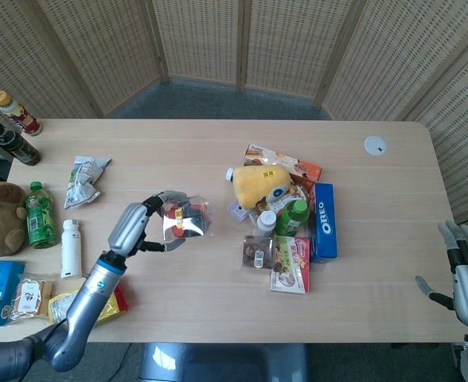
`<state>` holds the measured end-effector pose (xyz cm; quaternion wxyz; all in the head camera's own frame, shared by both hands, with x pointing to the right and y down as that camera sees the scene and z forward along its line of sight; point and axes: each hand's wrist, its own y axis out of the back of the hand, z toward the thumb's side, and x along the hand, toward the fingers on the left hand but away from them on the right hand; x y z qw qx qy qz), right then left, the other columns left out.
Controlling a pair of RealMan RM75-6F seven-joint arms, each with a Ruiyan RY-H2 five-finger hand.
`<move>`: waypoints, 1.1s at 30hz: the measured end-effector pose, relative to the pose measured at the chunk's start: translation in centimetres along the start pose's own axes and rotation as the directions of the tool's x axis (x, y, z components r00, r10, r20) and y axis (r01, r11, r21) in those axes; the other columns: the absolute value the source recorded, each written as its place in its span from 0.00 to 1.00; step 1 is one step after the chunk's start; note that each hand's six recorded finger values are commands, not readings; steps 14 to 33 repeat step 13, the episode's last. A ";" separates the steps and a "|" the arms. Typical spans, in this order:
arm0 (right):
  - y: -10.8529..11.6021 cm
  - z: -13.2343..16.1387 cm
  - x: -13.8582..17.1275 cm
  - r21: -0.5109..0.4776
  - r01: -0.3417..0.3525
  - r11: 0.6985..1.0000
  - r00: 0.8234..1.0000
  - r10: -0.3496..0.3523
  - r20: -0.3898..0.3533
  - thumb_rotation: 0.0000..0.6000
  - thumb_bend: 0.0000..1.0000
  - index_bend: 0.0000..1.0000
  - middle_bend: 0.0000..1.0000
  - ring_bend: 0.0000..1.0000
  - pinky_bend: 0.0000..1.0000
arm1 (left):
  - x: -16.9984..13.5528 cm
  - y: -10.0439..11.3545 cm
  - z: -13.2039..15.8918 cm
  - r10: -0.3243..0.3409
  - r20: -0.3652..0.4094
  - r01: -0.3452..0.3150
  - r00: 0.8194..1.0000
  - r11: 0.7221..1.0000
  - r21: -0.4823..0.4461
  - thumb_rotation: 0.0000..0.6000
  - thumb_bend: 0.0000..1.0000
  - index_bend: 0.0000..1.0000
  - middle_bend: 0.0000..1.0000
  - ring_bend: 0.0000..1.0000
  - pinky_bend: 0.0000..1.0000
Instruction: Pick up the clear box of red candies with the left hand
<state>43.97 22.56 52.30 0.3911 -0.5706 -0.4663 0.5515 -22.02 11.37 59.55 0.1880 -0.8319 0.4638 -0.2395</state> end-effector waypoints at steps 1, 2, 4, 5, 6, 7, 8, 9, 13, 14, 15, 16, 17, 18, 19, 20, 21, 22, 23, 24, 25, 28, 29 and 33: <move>0.0 -0.1 0.0 -0.002 0.001 1.000 1.000 -0.001 0.002 0.98 0.20 0.00 0.01 0.00 0.00 | 0.1 0.4 0.5 0.011 0.011 -0.010 1.000 1.000 -0.002 1.00 0.28 0.31 0.33 0.49 0.48; 0.0 -0.2 0.1 -0.003 0.002 1.000 1.000 -0.002 0.004 0.98 0.20 0.00 0.01 0.00 0.00 | 0.2 0.9 1.2 0.024 0.026 -0.024 0.999 1.000 -0.008 1.00 0.28 0.31 0.33 0.49 0.48; 0.0 -0.3 0.2 -0.006 0.002 1.000 1.000 -0.002 0.006 0.98 0.20 0.00 0.01 0.00 0.00 | 0.4 1.6 2.2 0.043 0.048 -0.042 0.998 0.999 -0.016 1.00 0.28 0.31 0.33 0.49 0.48; -0.1 -0.4 0.3 -0.009 0.002 1.000 1.000 -0.002 0.008 0.98 0.20 0.00 0.01 0.00 0.00 | 0.5 2.0 2.9 0.053 0.061 -0.052 0.997 0.998 -0.019 1.00 0.28 0.31 0.33 0.49 0.48; -0.1 -0.5 0.3 -0.011 0.002 1.000 1.000 -0.002 0.009 0.98 0.20 0.00 0.01 0.00 0.00 | 0.6 2.3 3.3 0.059 0.069 -0.058 0.996 0.998 -0.017 1.00 0.28 0.31 0.33 0.49 0.48; -0.2 -0.6 0.4 -0.013 0.003 1.000 1.000 -0.002 0.010 0.98 0.20 0.00 0.01 0.00 0.00 | 0.6 2.6 3.7 0.065 0.076 -0.064 0.995 0.998 -0.011 1.00 0.28 0.31 0.33 0.49 0.48; -0.2 -0.7 0.4 -0.016 0.003 1.000 1.000 -0.003 0.011 0.98 0.20 0.00 0.01 0.00 0.00 | 0.7 2.9 4.1 0.071 0.084 -0.071 0.994 0.997 -0.003 1.00 0.28 0.31 0.33 0.49 0.48; -0.3 -0.7 0.5 -0.019 0.003 1.000 1.000 -0.003 0.013 0.98 0.20 0.00 0.01 0.00 0.00 | 0.8 3.1 4.4 0.075 0.090 -0.076 0.993 0.997 0.001 1.00 0.28 0.31 0.33 0.49 0.48; -0.5 -1.0 0.6 -0.025 0.001 1.000 1.000 0.000 0.020 0.98 0.20 0.00 0.01 0.00 0.00 | 0.9 3.6 5.1 0.094 0.102 -0.096 0.990 0.995 0.013 1.00 0.28 0.31 0.34 0.49 0.48; -0.5 -1.0 0.6 -0.025 0.001 1.000 1.000 0.000 0.020 0.98 0.20 0.00 0.01 0.00 0.00 | 0.9 3.6 5.1 0.094 0.102 -0.096 0.990 0.995 0.013 1.00 0.28 0.31 0.34 0.49 0.48; -0.5 -1.0 0.6 -0.025 0.001 1.000 1.000 0.000 0.020 0.98 0.20 0.00 0.01 0.00 0.00 | 0.9 3.6 5.1 0.094 0.102 -0.096 0.990 0.995 0.013 1.00 0.28 0.31 0.34 0.49 0.48; -0.5 -1.0 0.6 -0.025 0.001 1.000 1.000 0.000 0.020 0.98 0.20 0.00 0.01 0.00 0.00 | 0.9 3.6 5.1 0.094 0.102 -0.096 0.990 0.995 0.013 1.00 0.28 0.31 0.34 0.49 0.48; -0.5 -1.0 0.6 -0.025 0.001 1.000 1.000 0.000 0.020 0.98 0.20 0.00 0.01 0.00 0.00 | 0.9 3.6 5.1 0.094 0.102 -0.096 0.990 0.995 0.013 1.00 0.28 0.31 0.34 0.49 0.48; -0.5 -1.0 0.6 -0.025 0.001 1.000 1.000 0.000 0.020 0.98 0.20 0.00 0.01 0.00 0.00 | 0.9 3.6 5.1 0.094 0.102 -0.096 0.990 0.995 0.013 1.00 0.28 0.31 0.34 0.49 0.48; -0.5 -1.0 0.6 -0.025 0.001 1.000 1.000 0.000 0.020 0.98 0.20 0.00 0.01 0.00 0.00 | 0.9 3.6 5.1 0.094 0.102 -0.096 0.990 0.995 0.013 1.00 0.28 0.31 0.34 0.49 0.48; -0.5 -1.0 0.6 -0.025 0.001 1.000 1.000 0.000 0.020 0.98 0.20 0.00 0.01 0.00 0.00 | 0.9 3.6 5.1 0.094 0.102 -0.096 0.990 0.995 0.013 1.00 0.28 0.31 0.34 0.49 0.48; -0.5 -1.0 0.6 -0.025 0.001 1.000 1.000 0.000 0.020 0.98 0.20 0.00 0.01 0.00 0.00 | 0.9 3.6 5.1 0.094 0.102 -0.096 0.990 0.995 0.013 1.00 0.28 0.31 0.34 0.49 0.48; -0.5 -1.0 0.6 -0.025 0.001 1.000 1.000 0.000 0.020 0.98 0.20 0.00 0.01 0.00 0.00 | 0.9 3.6 5.1 0.094 0.102 -0.096 0.990 0.995 0.013 1.00 0.28 0.31 0.34 0.49 0.48; -0.5 -1.0 0.6 -0.025 0.001 1.000 1.000 0.000 0.020 0.98 0.20 0.00 0.01 0.00 0.00 | 0.9 3.6 5.1 0.094 0.102 -0.096 0.990 0.995 0.013 1.00 0.28 0.31 0.34 0.49 0.48; -0.5 -1.0 0.6 -0.025 0.001 1.000 1.000 0.000 0.020 0.98 0.20 0.00 0.01 0.00 0.00 | 0.9 3.6 5.1 0.094 0.102 -0.096 0.990 0.995 0.013 1.00 0.28 0.31 0.34 0.49 0.48; -0.5 -1.0 0.6 -0.025 0.001 1.000 1.000 0.000 0.020 0.98 0.20 0.00 0.01 0.00 0.00 | 0.9 3.6 5.1 0.094 0.102 -0.096 0.990 0.995 0.013 1.00 0.28 0.31 0.34 0.49 0.48; -0.5 -1.0 0.6 -0.025 0.001 1.000 1.000 0.000 0.020 0.98 0.20 0.00 0.01 0.00 0.00 | 0.9 3.6 5.1 0.094 0.102 -0.096 0.990 0.995 0.013 1.00 0.28 0.31 0.34 0.49 0.48; -0.5 -1.0 0.6 -0.025 0.001 1.000 1.000 0.000 0.020 0.98 0.20 0.00 0.01 0.00 0.00 | 0.9 3.6 5.1 0.094 0.102 -0.096 0.990 0.995 0.013 1.00 0.28 0.31 0.34 0.49 0.48; -0.5 -1.0 0.6 -0.025 0.001 1.000 1.000 0.000 0.020 0.98 0.20 0.00 0.01 0.00 0.00 | 0.9 3.6 5.1 0.094 0.102 -0.096 0.990 0.995 0.013 1.00 0.28 0.31 0.34 0.49 0.48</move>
